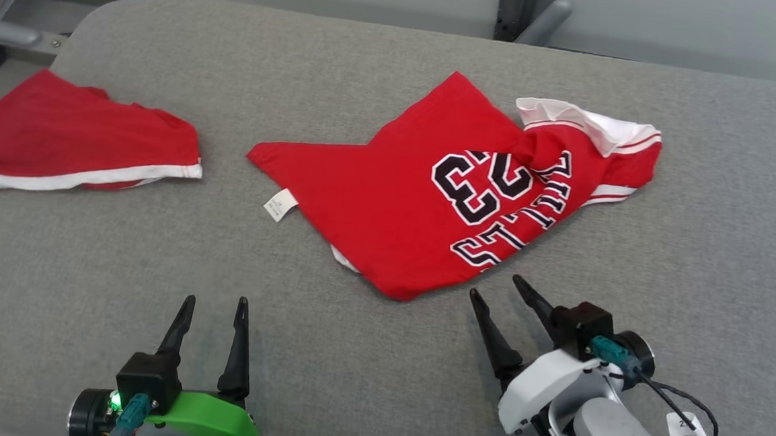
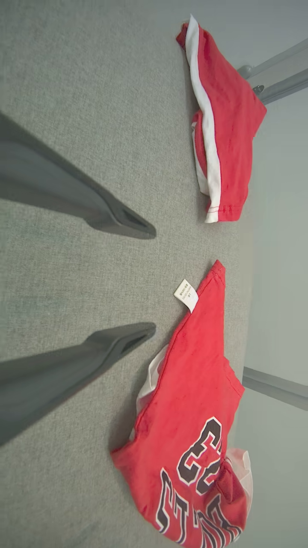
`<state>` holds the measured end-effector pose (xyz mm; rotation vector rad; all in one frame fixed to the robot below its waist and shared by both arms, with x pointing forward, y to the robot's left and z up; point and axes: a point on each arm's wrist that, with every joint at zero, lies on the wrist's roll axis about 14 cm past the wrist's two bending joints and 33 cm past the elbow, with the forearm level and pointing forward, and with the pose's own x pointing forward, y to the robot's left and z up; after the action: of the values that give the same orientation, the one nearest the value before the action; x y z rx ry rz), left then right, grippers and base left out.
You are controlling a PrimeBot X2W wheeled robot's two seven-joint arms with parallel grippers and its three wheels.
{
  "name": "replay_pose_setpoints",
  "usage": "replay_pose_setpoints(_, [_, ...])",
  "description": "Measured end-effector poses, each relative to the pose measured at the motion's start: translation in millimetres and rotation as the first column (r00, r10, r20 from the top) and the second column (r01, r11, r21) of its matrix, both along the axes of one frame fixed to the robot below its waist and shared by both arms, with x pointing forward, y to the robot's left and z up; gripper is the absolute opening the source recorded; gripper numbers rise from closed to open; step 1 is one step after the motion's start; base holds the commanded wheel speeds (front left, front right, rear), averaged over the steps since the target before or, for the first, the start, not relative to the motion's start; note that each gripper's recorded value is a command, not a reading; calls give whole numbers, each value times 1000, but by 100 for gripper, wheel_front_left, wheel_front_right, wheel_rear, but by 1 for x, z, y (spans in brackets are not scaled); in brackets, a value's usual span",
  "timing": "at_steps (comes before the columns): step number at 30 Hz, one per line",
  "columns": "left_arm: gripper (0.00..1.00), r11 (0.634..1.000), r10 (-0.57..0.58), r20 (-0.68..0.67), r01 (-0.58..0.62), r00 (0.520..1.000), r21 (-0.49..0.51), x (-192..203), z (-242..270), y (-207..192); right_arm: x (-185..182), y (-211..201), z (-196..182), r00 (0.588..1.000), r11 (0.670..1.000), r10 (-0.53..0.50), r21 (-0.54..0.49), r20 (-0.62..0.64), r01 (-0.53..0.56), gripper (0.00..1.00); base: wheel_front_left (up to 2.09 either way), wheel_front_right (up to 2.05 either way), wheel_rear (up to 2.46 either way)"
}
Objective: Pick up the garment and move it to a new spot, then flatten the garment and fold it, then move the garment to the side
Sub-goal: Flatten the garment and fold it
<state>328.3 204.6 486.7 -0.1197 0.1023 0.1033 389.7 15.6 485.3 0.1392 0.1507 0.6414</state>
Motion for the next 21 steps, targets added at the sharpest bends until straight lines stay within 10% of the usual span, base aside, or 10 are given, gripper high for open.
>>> replay_pose_setpoints(15, [100,989,147,-76,-145,986,24,-33,-16,38,24,32,-37,987,995,13,100,-159,3,100,0,0,0])
replay_pose_setpoints(16, [100,989,145,-79,-143,986,25,-32,-17,38,25,33,-38,986,994,11,106,-164,6,58,0,0,0])
replay_pose_setpoints(17, [100,990,143,-79,-141,987,27,-31,-17,37,27,34,-38,986,994,11,110,-166,8,58,0,0,0])
replay_pose_setpoints(18, [100,990,140,-78,-138,987,28,-29,-17,37,30,34,-37,986,993,7,120,-167,13,18,0,0,0])
replay_pose_setpoints(19, [100,991,135,-77,-133,988,29,-27,-16,36,34,34,-35,986,992,3,127,-164,18,0,0,0,0])
replay_pose_setpoints(21, [100,992,127,-74,-125,989,30,-24,-16,34,38,35,-31,988,990,-2,138,-155,23,0,0,0,0])
